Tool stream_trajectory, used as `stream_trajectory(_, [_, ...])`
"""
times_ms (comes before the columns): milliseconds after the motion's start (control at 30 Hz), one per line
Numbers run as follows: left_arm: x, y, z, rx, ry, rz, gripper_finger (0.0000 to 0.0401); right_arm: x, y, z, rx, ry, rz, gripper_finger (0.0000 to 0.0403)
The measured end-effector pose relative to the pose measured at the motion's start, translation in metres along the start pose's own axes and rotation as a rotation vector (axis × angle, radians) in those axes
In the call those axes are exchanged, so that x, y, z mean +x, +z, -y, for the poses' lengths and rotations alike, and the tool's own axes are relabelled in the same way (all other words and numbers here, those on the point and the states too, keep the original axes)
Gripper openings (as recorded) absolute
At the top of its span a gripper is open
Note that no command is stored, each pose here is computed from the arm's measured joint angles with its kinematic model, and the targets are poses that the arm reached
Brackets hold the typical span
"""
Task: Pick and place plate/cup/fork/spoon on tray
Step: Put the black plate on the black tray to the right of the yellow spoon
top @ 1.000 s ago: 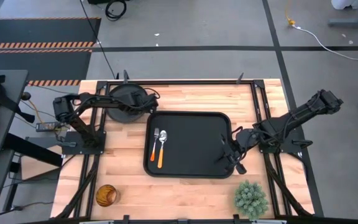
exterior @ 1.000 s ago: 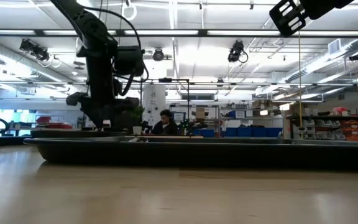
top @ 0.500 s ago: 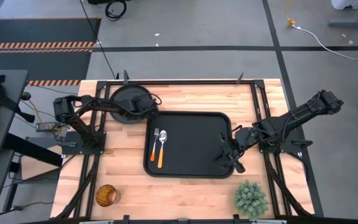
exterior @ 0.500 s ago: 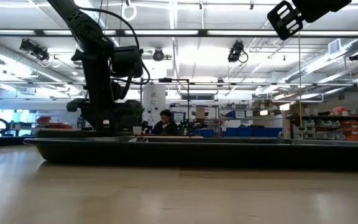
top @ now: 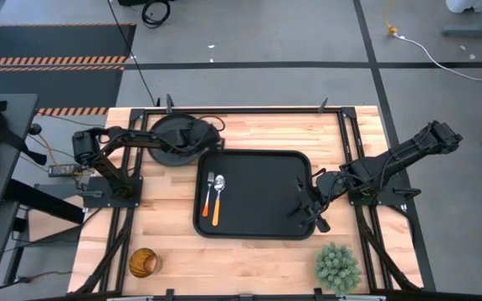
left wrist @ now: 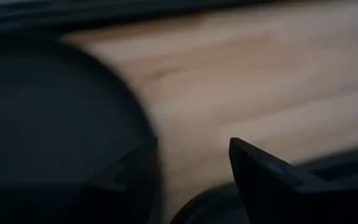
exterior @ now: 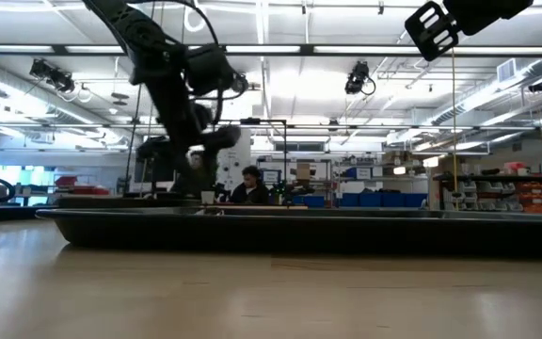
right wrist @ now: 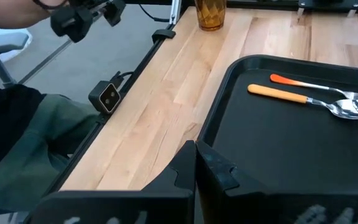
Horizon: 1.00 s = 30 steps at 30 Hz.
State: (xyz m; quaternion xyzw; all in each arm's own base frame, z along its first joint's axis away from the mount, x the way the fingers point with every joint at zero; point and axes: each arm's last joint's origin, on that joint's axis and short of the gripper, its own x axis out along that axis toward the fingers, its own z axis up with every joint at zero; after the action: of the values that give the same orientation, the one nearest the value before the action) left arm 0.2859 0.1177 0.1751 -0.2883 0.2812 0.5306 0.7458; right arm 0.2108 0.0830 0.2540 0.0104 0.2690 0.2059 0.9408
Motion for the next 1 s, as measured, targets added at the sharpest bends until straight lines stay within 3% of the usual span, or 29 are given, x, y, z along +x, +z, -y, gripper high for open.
stream_trajectory(233, [0.016,0.004,0.007,-0.058,-0.010,0.106,0.0201,0.000,0.000,0.000,0.001,0.000,-0.001,0.0011])
stream_trajectory(467, [0.032,-0.003,0.004,-0.033,-0.026,0.004,0.0201,0.000,0.000,0.000,-0.025,0.000,-0.001,0.0011])
stream_trajectory(667, [0.034,-0.009,-0.008,-0.004,0.067,-0.087,0.0201,0.000,0.000,0.000,-0.038,0.000,-0.002,0.0011])
stream_trajectory(1000, [0.032,-0.013,-0.006,0.015,0.060,-0.093,0.0201,0.000,-0.001,0.000,-0.039,0.000,-0.009,0.0011])
